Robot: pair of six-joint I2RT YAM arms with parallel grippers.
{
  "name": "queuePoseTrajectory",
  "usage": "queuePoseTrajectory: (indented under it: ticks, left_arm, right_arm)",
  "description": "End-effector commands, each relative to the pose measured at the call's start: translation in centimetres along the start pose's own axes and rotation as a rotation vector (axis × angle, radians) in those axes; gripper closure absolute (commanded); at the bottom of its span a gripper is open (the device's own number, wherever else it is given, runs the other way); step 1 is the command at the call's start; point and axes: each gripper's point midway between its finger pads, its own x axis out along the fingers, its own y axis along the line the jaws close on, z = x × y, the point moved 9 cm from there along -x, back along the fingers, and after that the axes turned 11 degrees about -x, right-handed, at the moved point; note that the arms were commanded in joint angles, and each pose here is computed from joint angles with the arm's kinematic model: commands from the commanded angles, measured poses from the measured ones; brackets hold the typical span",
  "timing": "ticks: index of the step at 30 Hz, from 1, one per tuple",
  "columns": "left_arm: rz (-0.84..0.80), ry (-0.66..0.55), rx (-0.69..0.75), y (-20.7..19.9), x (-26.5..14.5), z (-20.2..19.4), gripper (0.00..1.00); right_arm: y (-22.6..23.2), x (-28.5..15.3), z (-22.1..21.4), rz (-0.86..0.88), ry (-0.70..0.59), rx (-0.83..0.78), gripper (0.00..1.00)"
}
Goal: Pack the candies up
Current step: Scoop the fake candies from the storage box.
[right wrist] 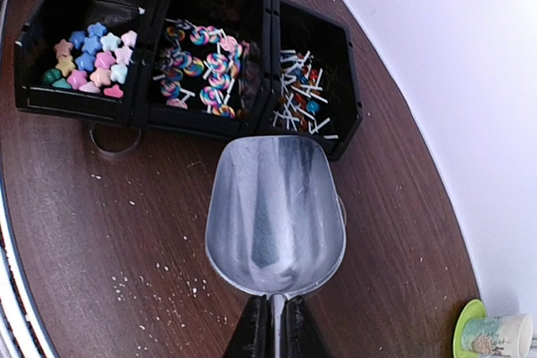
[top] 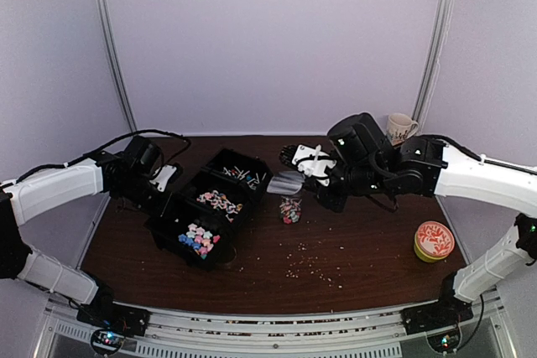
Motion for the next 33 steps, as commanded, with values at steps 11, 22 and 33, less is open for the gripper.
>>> queuePoseTrajectory:
  ticks: [11,22,33]
  left_arm:
    - [-0.166,-0.265,0.037,-2.2,-3.6,4.3,1.00]
    - [-0.182,-0.346,0.092,-3.0,-5.0,4.0,1.00]
    - [-0.137,-0.362,0.138,-3.8,-5.3,3.6,1.00]
  right_arm:
    - [1.3,4.9,7.6,0.155,0.156,-0.045,1.00]
    - [2.4,8.7,8.2,0.215,0.268,-0.051,1.00]
    - [3.7,13.0,8.0,0.268,0.298,-0.041,1.00]
